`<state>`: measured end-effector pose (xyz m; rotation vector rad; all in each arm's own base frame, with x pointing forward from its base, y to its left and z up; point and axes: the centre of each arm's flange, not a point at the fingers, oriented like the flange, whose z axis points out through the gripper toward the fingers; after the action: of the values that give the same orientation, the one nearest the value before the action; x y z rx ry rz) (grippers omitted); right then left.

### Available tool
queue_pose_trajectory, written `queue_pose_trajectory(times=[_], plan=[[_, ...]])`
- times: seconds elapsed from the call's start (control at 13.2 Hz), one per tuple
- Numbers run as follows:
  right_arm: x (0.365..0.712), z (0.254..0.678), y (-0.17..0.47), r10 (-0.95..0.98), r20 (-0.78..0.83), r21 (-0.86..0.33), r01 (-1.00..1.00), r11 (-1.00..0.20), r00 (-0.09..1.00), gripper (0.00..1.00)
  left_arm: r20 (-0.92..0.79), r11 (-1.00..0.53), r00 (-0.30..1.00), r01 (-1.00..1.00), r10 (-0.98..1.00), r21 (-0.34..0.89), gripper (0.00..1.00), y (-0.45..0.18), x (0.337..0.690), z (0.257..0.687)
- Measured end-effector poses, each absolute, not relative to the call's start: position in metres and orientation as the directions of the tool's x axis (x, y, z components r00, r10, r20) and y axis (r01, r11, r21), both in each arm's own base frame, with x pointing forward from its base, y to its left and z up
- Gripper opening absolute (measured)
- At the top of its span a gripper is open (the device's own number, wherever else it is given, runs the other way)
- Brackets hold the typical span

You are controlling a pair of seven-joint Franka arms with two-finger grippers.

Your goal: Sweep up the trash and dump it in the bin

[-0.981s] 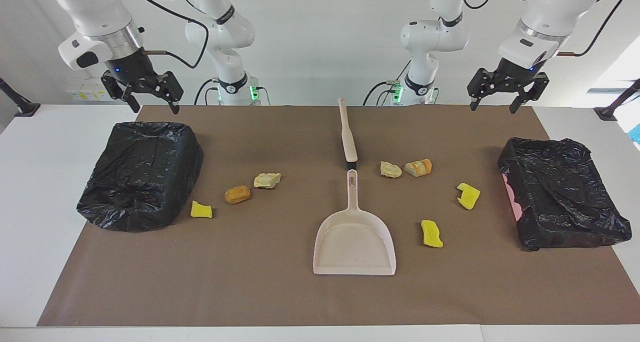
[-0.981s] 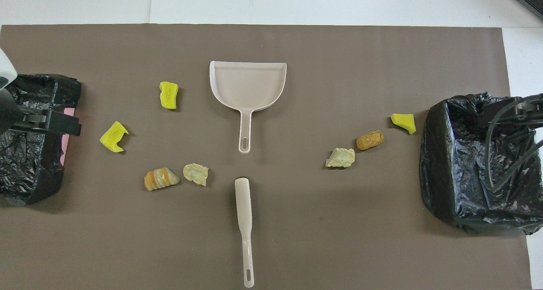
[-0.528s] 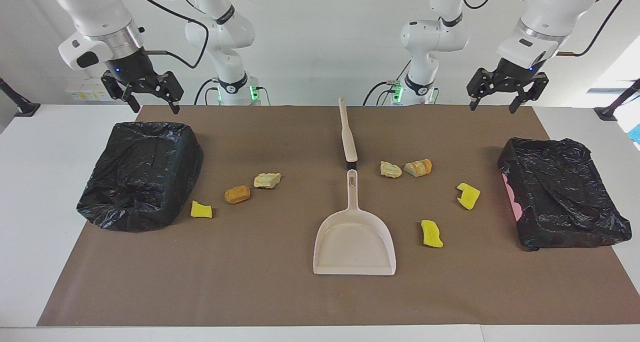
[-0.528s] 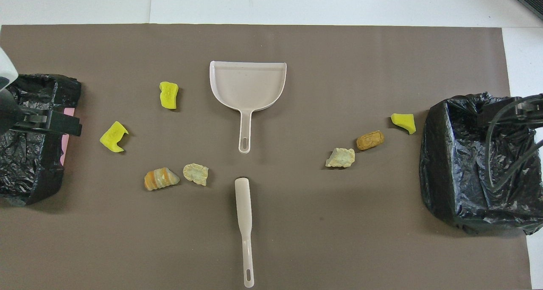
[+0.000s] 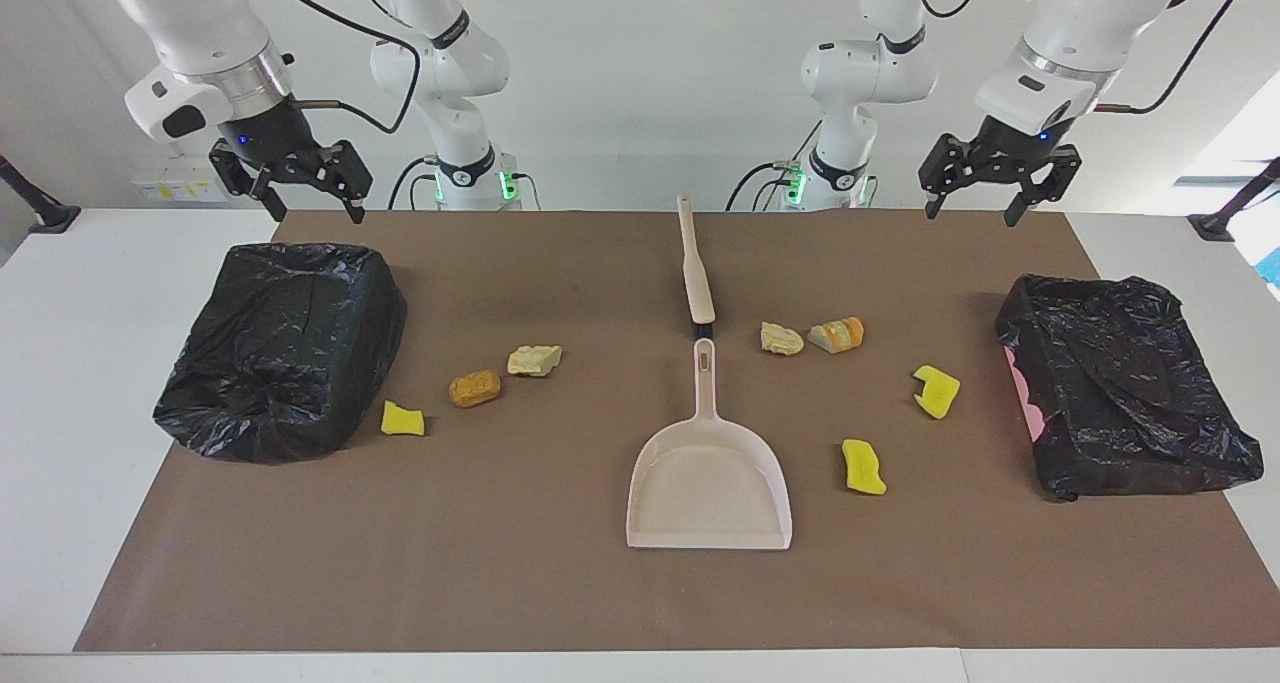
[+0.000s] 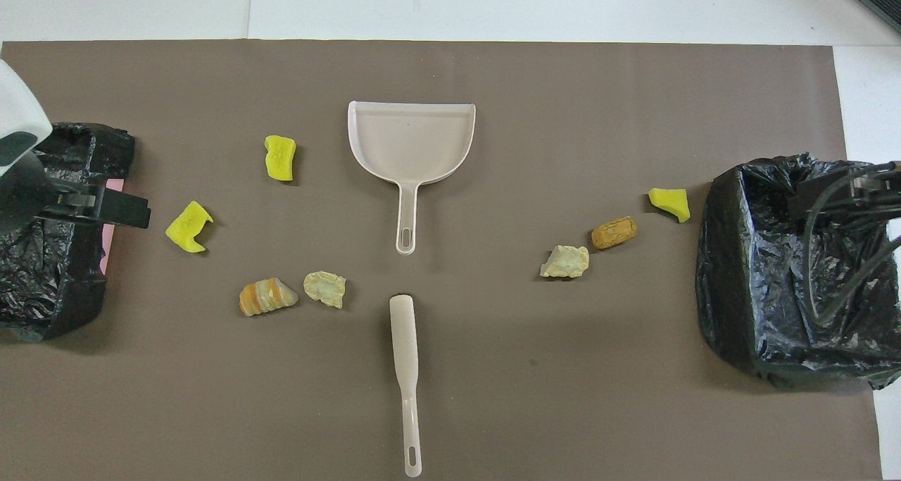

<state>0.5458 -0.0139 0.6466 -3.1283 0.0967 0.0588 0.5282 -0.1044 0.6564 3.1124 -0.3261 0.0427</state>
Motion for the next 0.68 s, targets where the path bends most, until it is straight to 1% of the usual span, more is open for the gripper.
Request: queue_pose_trajectory(times=[0.3,0.45,0.68], plan=[[0.544,0.646,-0.014,-0.061,-0.049,-0.010,-0.062,-0.998,0.997,1.00,0.011,-0.970,0.970,-0.244,-0.244,0.008,1.00,-0.145,0.510,0.650],[0.544,0.646,-0.013,-0.060,-0.050,-0.010,-0.060,-0.998,0.997,1.00,-0.005,-0.974,0.974,-0.225,-0.225,0.012,1.00,-0.171,0.491,0.645],[0.544,0.646,-0.008,-0.050,-0.050,-0.010,-0.051,-0.999,0.997,1.00,-0.037,-0.979,0.978,-0.205,-0.206,0.018,1.00,-0.214,0.451,0.627]])
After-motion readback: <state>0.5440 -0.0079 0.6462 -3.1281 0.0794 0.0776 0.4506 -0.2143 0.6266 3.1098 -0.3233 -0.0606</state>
